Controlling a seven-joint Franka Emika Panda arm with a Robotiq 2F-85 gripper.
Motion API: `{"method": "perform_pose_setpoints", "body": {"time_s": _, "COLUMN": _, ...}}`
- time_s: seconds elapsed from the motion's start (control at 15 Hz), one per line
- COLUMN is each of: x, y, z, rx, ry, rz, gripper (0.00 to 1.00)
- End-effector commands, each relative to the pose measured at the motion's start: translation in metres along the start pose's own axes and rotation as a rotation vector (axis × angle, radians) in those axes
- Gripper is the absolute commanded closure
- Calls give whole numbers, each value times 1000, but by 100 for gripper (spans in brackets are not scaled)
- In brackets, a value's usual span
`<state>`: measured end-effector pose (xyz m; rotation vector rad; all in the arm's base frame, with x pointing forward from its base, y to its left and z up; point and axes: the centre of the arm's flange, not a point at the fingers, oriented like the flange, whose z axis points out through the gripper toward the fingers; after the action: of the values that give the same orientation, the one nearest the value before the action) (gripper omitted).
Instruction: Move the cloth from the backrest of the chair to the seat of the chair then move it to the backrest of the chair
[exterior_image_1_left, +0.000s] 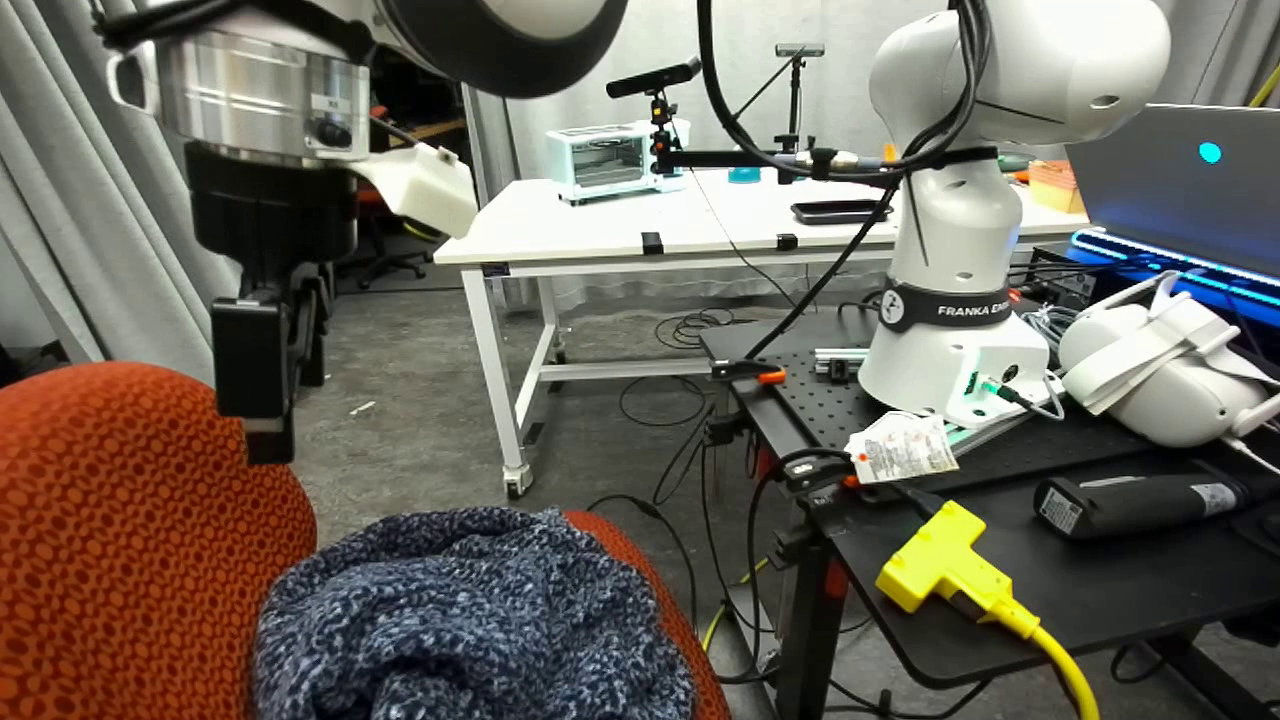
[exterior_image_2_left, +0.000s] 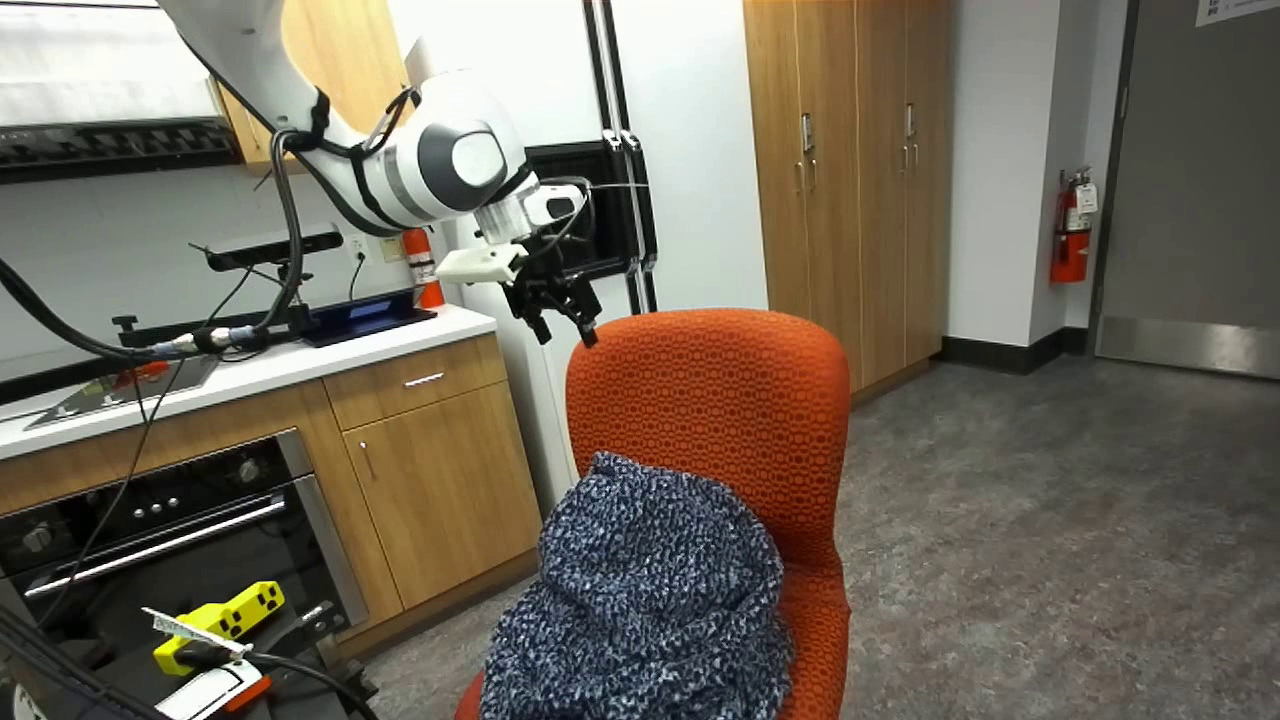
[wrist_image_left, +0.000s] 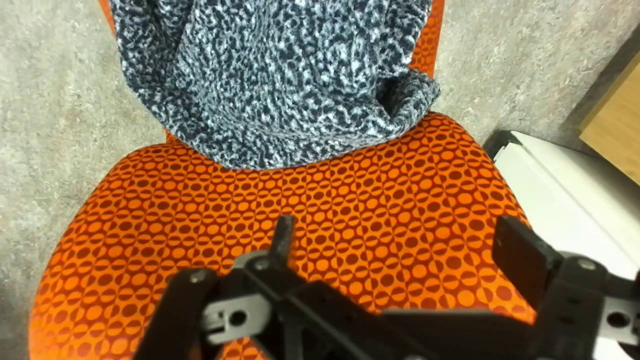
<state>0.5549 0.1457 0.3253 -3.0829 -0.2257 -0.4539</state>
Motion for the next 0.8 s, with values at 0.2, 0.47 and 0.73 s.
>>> {"method": "perform_pose_setpoints", "body": {"time_s": 0.2, "x": -16, "y": -1, "z": 68, "rx": -10, "ry": -8, "rz": -9, "gripper": 0}}
{"method": "perform_pose_setpoints", "body": {"time_s": 0.47, "x": -26, "y": 2, "z": 119, "rx": -15, "ry": -44, "rz": -24, "gripper": 0}}
{"method": "perform_pose_setpoints", "body": {"time_s": 0.73, "x": -36, "y": -1, "z": 174, "rx": -14, "ry": -92, "rz": -45, "gripper": 0}}
